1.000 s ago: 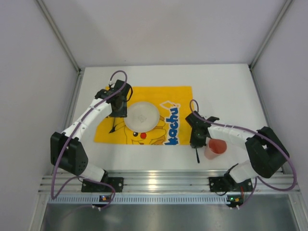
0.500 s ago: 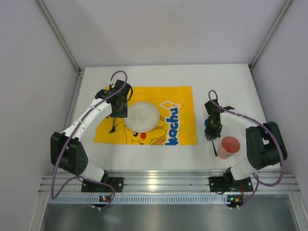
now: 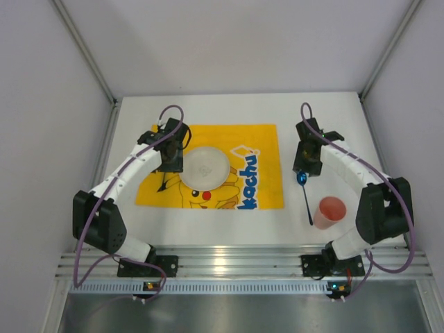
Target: Set the dinner table for one person
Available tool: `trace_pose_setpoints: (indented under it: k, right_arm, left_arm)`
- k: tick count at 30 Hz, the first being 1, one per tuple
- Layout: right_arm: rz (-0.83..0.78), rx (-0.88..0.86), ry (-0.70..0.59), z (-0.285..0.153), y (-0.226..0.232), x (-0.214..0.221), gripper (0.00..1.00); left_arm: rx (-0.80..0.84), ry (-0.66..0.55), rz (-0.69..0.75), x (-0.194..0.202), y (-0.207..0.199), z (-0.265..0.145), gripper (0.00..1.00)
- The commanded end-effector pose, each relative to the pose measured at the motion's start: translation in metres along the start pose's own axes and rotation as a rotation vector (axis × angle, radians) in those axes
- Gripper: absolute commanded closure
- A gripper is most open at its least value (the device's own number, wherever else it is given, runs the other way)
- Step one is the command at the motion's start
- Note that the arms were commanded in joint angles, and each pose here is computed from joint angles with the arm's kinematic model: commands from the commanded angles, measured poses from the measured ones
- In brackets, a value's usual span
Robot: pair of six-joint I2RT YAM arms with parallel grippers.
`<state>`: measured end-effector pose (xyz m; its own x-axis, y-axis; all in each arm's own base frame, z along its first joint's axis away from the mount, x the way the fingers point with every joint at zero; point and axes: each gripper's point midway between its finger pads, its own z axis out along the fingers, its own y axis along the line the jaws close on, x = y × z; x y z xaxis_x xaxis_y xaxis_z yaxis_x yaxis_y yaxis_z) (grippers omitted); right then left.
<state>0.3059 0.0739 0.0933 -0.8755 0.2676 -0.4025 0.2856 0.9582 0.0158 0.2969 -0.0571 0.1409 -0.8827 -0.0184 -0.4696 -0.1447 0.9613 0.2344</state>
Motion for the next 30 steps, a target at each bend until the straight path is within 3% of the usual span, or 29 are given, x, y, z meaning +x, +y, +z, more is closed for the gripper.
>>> trace_pose_setpoints:
  k: [1, 10, 17, 19, 24, 27, 30]
  right_arm:
    - [-0.077, 0.125, 0.038, -0.001, -0.025, 0.007, 0.55]
    - [-0.088, 0.122, 0.199, 0.046, -0.033, 0.045, 0.49]
    - [-0.09, 0.076, 0.29, 0.072, -0.031, 0.063, 0.51]
    - [-0.084, 0.061, 0.303, 0.08, -0.03, 0.07, 0.55]
    - [-0.077, 0.031, 0.324, 0.093, -0.026, 0.082, 0.86]
    - [-0.086, 0.023, 0.308, 0.094, -0.023, 0.075, 0.97]
    - [-0.106, 0.045, 0.309, 0.096, -0.025, 0.069, 1.0]
  left_arm:
    - [0.009, -0.055, -0.035, -0.009, 0.001, -0.008, 0.32]
    - [-0.002, -0.054, -0.026, -0.008, 0.005, -0.009, 0.31]
    - [-0.017, -0.052, -0.015, -0.009, 0.007, -0.008, 0.31]
    - [-0.02, -0.049, -0.013, -0.008, 0.007, -0.007, 0.31]
    - [-0.031, -0.041, -0.01, -0.005, 0.008, -0.005, 0.32]
    - [-0.038, -0.037, -0.007, -0.003, 0.009, -0.004, 0.31]
    - [-0.039, -0.034, -0.008, -0.003, 0.01, -0.003, 0.31]
